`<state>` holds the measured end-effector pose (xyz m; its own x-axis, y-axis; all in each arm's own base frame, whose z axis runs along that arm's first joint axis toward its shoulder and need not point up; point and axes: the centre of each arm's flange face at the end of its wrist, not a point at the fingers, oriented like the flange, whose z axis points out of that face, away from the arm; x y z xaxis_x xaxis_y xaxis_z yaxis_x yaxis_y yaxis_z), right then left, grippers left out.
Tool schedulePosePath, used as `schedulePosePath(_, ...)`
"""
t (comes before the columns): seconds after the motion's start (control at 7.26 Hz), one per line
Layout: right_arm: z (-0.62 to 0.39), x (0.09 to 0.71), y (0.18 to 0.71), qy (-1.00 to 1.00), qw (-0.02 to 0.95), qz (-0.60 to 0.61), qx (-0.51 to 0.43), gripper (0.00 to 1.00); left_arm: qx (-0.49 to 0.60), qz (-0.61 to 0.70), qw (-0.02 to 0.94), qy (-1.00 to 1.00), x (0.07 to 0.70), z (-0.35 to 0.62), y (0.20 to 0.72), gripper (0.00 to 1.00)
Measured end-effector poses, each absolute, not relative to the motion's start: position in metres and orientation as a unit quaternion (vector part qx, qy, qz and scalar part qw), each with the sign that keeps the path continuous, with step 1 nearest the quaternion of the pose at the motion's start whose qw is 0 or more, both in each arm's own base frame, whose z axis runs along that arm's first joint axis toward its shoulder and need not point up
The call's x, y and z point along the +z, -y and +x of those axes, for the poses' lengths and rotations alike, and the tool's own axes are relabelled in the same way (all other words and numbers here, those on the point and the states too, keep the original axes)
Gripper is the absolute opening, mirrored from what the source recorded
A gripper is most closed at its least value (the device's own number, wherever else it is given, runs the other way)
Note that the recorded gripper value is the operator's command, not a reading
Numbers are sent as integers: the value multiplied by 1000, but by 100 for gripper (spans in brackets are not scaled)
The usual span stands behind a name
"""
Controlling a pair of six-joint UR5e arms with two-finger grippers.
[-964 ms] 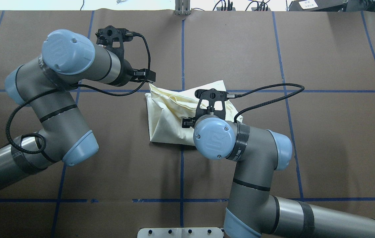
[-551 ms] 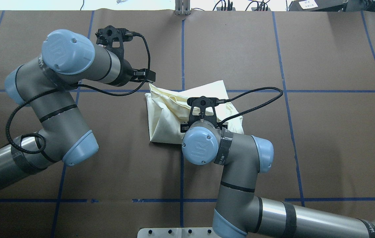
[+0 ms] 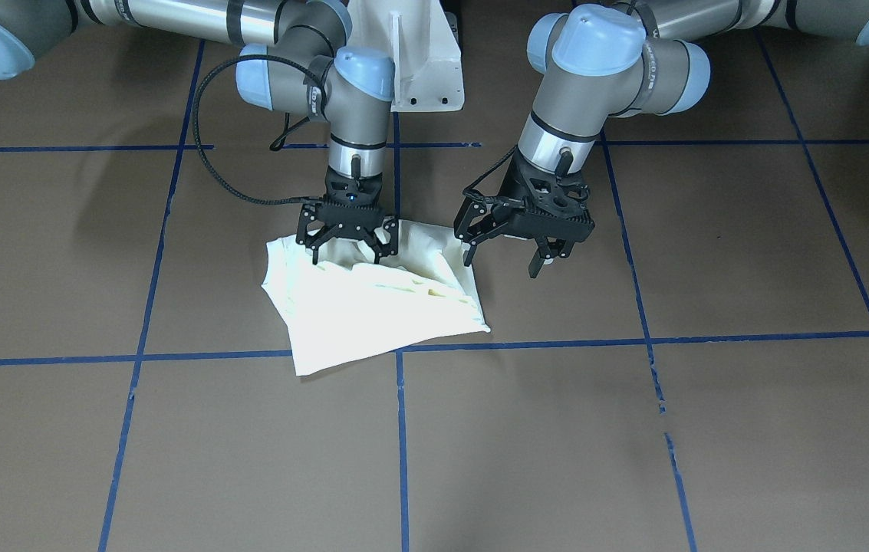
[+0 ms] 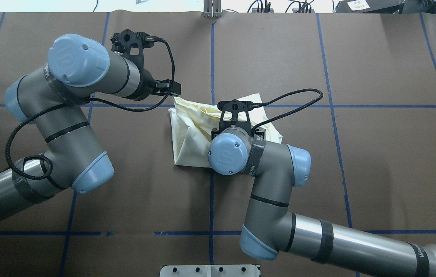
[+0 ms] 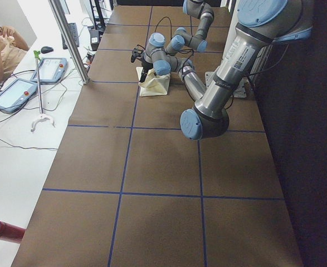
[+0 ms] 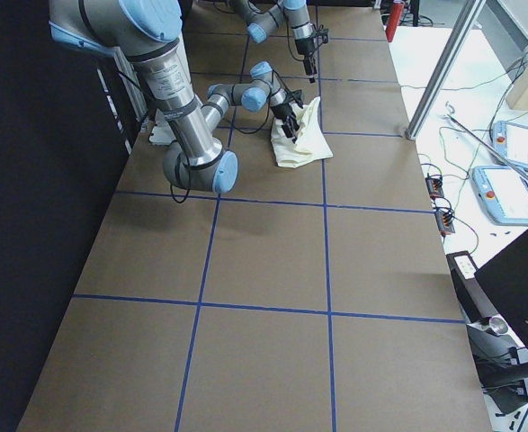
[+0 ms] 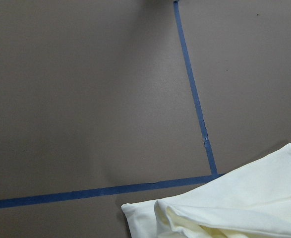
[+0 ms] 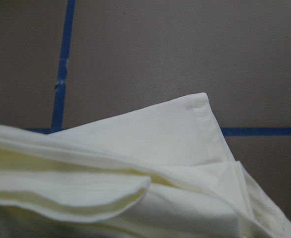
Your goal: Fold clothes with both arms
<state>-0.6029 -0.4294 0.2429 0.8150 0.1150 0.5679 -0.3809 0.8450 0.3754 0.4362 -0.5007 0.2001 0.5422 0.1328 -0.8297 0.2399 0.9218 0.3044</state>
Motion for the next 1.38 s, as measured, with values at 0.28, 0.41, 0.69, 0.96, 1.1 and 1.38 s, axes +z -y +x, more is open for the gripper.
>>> schedulePosePath(0.28,-595,257,510,253,916,260,171,100,-32,196,855,-480,198,434,499,100)
schedulePosePath(0.41,-583,257,554,252,912,264,186,100,-33,195,855,-480,199,434,498,100)
schedulePosePath(0.69,-532,224,623,301,907,214,204,100,-31,194,854,-482,198,435,496,100)
schedulePosePath(0.96,-487,195,643,362,900,164,177,100,-18,201,841,-501,198,442,485,100)
schedulePosePath(1.1,-475,191,640,377,897,157,166,100,-6,209,827,-521,209,447,475,100)
schedulePosePath(1.38,-463,198,631,386,896,154,159,100,18,223,797,-560,236,466,454,100)
